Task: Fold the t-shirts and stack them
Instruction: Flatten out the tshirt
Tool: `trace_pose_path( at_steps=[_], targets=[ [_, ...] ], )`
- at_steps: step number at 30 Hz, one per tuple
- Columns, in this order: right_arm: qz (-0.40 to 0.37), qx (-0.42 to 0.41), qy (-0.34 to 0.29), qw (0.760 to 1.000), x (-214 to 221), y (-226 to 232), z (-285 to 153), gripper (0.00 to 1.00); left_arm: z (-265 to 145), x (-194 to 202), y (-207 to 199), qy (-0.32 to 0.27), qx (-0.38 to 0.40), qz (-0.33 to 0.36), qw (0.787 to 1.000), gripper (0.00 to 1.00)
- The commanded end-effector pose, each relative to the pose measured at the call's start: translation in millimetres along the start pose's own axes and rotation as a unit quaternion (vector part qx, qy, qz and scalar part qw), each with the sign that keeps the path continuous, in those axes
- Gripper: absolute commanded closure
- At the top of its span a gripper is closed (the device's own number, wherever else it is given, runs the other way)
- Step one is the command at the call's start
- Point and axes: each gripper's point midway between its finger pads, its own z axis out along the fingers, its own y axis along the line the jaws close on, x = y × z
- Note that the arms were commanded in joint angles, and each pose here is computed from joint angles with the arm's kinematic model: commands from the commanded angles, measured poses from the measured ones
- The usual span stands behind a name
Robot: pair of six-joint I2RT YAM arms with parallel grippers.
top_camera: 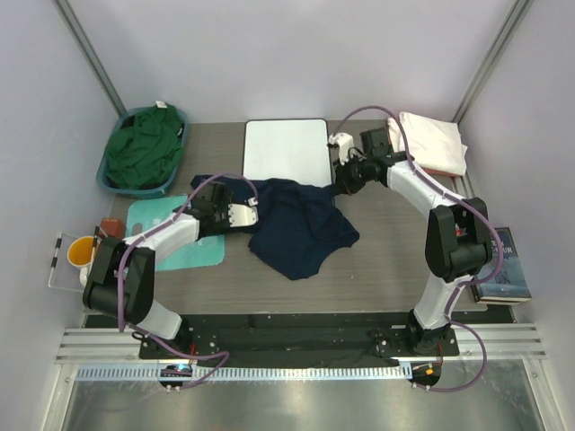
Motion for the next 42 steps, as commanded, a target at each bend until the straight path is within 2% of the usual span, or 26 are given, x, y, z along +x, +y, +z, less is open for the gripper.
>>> trace_pose_path(
  at_steps=[1,4,6,7,8,13,17,20,21,23,24,28,30,32,33,35,36,39,41,42],
  targets=[
    [-0.183,0.128,-0.008,0.975,-57,-51,-51,0.99,-13,-13,-15,-0.037,0.021,-0.008,0.999,0.23],
    [-0.199,0.129,-0.018,0.971,-71,-53,-52,0.99,-11,-16,-26,-0.039,0.036,-0.026,0.998,0.18],
    [-0.201,0.127,-0.030,0.971,-80,-52,-52,0.99,-3,-15,-26,-0.034,0.024,-0.045,0.998,0.18],
    [-0.201,0.126,-0.033,0.971,-82,-50,-52,0.99,4,-9,-34,-0.022,0.019,-0.052,0.998,0.18],
    [-0.206,0.127,-0.039,0.970,-87,-48,-53,0.99,9,-13,-23,-0.027,-0.014,-0.067,0.997,0.19],
    [-0.213,0.136,-0.046,0.966,-97,-50,-57,0.99,31,-2,-26,0.015,-0.025,-0.107,0.994,0.21],
    [-0.223,0.144,-0.054,0.963,-105,-51,-62,0.99,36,-6,-25,0.006,-0.037,-0.120,0.992,0.25],
    [-0.223,0.142,-0.056,0.963,-105,-49,-63,0.99,42,-2,-23,0.021,-0.044,-0.127,0.991,0.58],
    [-0.224,0.143,-0.056,0.962,-105,-50,-63,0.99,42,-2,-20,0.024,-0.047,-0.129,0.990,0.79],
    [-0.228,0.147,-0.054,0.961,-105,-52,-64,0.99,39,1,-17,0.032,-0.050,-0.126,0.990,0.96],
    [-0.231,0.148,-0.052,0.960,-104,-53,-64,0.99,37,1,-15,0.033,-0.053,-0.125,0.990,1.00],
    [-0.246,0.157,-0.050,0.955,-108,-55,-67,0.99,20,0,-12,0.033,-0.040,-0.111,0.992,1.00],
    [-0.256,0.172,-0.047,0.950,-111,-61,-71,0.99,3,-6,4,0.019,-0.054,-0.107,0.993,1.00],
    [-0.279,0.203,-0.039,0.938,-118,-72,-81,0.99,-11,-5,11,0.018,-0.049,-0.092,0.994,1.00],
    [-0.287,0.217,-0.037,0.932,-122,-76,-85,0.99,-30,-14,31,-0.007,-0.067,-0.092,0.993,1.00],
    [-0.325,0.258,-0.035,0.909,-137,-89,-99,0.99,-49,-15,39,-0.015,-0.058,-0.078,0.995,1.00],
    [-0.337,0.287,-0.026,0.896,-142,-98,-108,0.99,-68,-22,58,-0.038,-0.079,-0.076,0.993,1.00],
    [-0.364,0.370,-0.044,0.854,-178,-118,-143,0.99,-101,-27,84,-0.060,-0.108,-0.054,0.991,1.00],
    [-0.370,0.416,-0.061,0.828,-203,-127,-165,0.99,-113,-28,100,-0.067,-0.131,-0.045,0.988,1.00],
    [-0.370,0.451,-0.092,0.807,-224,-131,-181,0.99,-116,-28,106,-0.064,-0.141,-0.025,0.988,1.00]
  ],
)
